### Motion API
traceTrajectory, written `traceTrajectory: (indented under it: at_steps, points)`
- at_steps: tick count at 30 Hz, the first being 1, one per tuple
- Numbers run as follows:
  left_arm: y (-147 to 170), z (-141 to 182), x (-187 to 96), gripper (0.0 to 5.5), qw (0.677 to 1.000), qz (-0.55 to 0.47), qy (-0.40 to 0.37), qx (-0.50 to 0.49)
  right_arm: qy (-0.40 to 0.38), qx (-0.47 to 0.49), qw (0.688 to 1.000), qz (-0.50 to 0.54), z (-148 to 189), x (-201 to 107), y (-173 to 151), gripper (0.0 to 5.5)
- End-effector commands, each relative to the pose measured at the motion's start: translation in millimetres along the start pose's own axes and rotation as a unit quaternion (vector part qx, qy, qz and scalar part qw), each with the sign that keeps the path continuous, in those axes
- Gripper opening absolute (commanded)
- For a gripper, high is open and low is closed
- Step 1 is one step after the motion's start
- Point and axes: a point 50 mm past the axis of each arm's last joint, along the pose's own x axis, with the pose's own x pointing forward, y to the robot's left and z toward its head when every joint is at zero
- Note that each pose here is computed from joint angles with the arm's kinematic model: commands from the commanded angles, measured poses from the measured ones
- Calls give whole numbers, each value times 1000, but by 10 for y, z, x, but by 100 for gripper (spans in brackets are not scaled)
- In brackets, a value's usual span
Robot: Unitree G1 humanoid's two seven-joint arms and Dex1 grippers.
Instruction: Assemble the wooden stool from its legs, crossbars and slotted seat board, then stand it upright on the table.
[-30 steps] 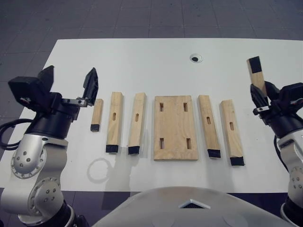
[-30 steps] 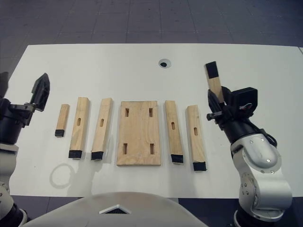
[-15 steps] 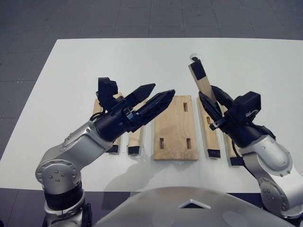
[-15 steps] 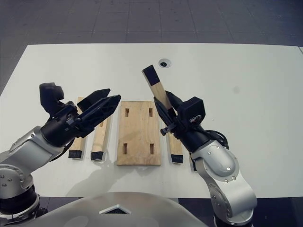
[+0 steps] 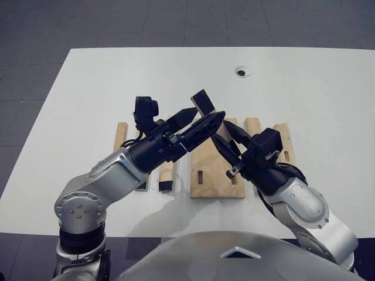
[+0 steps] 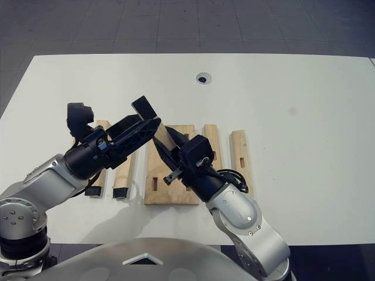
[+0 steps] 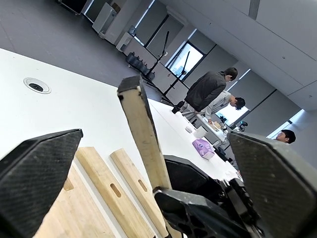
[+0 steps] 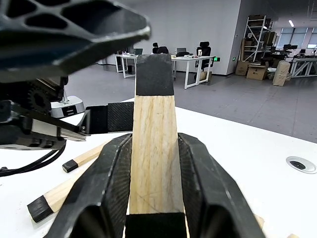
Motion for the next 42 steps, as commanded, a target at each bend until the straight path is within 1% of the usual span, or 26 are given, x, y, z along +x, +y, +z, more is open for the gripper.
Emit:
traceTrajectory:
  at_steps: [1,7,11,12,15,18,28,30,35,39,40,42]
  points:
    - [-22,-6,34,550,1000,7,2,4,-7,-3,1000,2,33,15,43,129]
    - [-58,-36,88,550,1000,5,3,-6,-1,12,1000,22,7,47,171,129]
    - [-98,4,110,550,1000,-1,-11,-21,4,14,1000,22,-16,50,201,129]
    - [-93,21,112,523,999,2,-19,-29,5,14,1000,21,-18,50,201,129]
    - [-96,48,110,473,998,3,-31,-46,7,13,1000,19,-26,48,194,129]
    - [-131,42,101,412,998,-7,-26,-50,7,13,1000,16,-28,47,186,129]
    - [-145,25,85,250,998,-9,-15,-56,7,10,1000,8,-29,57,141,129]
    - [-146,22,85,209,998,-9,-14,-57,6,10,1000,7,-29,61,138,129]
    - [-180,31,81,134,998,-15,-14,-58,5,11,1000,5,-26,59,139,129]
    - [-209,29,75,64,998,-20,-10,-53,4,12,1000,2,-27,62,128,129]
    - [-210,28,75,52,998,-19,-9,-52,4,11,1000,1,-27,63,124,129]
    - [-213,27,75,47,998,-18,-9,-51,4,11,1000,0,-28,63,120,129]
